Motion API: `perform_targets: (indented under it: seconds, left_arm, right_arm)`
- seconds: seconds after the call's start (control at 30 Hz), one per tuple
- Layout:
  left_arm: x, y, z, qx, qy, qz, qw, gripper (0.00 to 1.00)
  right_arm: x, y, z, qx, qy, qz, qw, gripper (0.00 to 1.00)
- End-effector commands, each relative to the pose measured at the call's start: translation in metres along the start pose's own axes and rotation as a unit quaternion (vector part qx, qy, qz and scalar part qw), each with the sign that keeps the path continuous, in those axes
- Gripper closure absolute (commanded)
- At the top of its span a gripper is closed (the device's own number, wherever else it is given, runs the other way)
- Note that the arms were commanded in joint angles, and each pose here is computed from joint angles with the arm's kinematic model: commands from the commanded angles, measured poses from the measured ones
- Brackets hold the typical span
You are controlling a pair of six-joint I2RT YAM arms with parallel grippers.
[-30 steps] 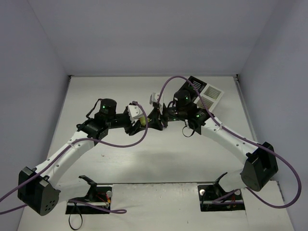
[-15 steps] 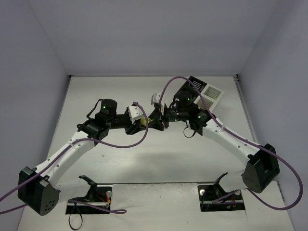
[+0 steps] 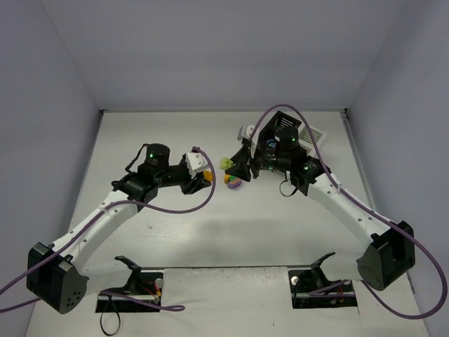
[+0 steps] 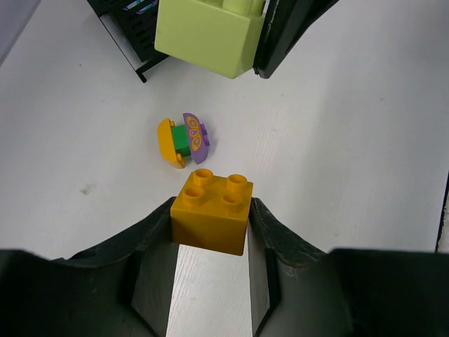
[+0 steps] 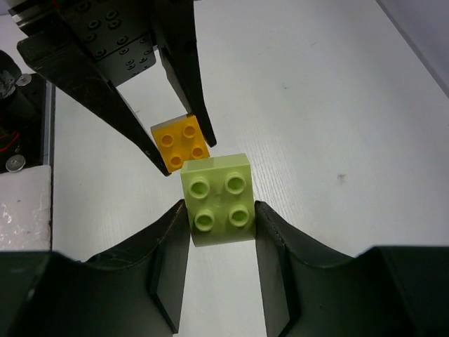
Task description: Sort the legos into containers by color
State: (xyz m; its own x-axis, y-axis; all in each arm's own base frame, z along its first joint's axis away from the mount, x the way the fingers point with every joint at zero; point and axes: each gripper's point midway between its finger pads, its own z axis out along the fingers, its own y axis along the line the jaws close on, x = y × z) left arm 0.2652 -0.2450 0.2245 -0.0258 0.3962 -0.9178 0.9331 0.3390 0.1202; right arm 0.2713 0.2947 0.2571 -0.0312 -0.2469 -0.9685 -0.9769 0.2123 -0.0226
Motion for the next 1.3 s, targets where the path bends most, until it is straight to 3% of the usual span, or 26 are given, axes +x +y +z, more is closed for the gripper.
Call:
perform_targets:
  seconds: [0.0,0.07,0.17,0.2,0.3,0.43,0.63,0.8,0.97,1.2,1.27]
  left_arm:
    - [-0.024,0.011,-0.004,-0.019,-0.028,0.022,0.999,1.00]
    - [-0.025,0.013,-0.004,-0.025,-0.029,0.022,0.999,1.00]
    - [-0.025,0.018,-0.005,-0.041,-0.028,0.018,0.999,1.00]
    - [-0.025,0.020,-0.005,-0.045,-0.027,0.017,0.998,1.00]
    - [-0.027,0.022,-0.006,-0.051,-0.029,0.015,0.998,1.00]
    - [-0.029,0.025,-0.008,-0.064,-0.029,0.015,0.997,1.00]
    - [-0.033,0.036,-0.015,-0.100,-0.033,0.020,0.994,1.00]
    - [-0.035,0.034,-0.016,-0.099,-0.039,0.022,0.994,1.00]
    - [-0.038,0.033,-0.018,-0.099,-0.043,0.025,0.994,1.00]
    - [-0.042,0.030,-0.020,-0.095,-0.054,0.031,0.993,1.00]
    - [-0.043,0.029,-0.021,-0.094,-0.056,0.032,0.993,1.00]
  right_arm:
    - [-0.025,-0.011,-0.011,0.037,-0.032,-0.020,0.999,1.00]
    - [-0.020,-0.038,-0.023,0.097,-0.024,0.008,0.995,1.00]
    - [-0.008,-0.099,-0.057,0.247,-0.009,0.059,0.967,1.00]
    - [-0.004,-0.126,-0.076,0.327,-0.002,0.074,0.942,1.00]
    - [0.014,-0.174,-0.127,0.461,-0.001,0.135,0.877,1.00]
    - [0.040,-0.211,-0.172,0.539,-0.005,0.195,0.819,1.00]
    - [0.075,-0.249,-0.207,0.595,0.007,0.240,0.767,0.96]
    - [0.093,-0.268,-0.218,0.610,0.014,0.265,0.747,0.94]
    - [0.117,-0.272,-0.224,0.621,0.033,0.281,0.731,0.85]
    - [0.122,-0.279,-0.216,0.608,0.038,0.287,0.739,0.55]
    - [0.120,-0.281,-0.215,0.607,0.034,0.288,0.739,0.53]
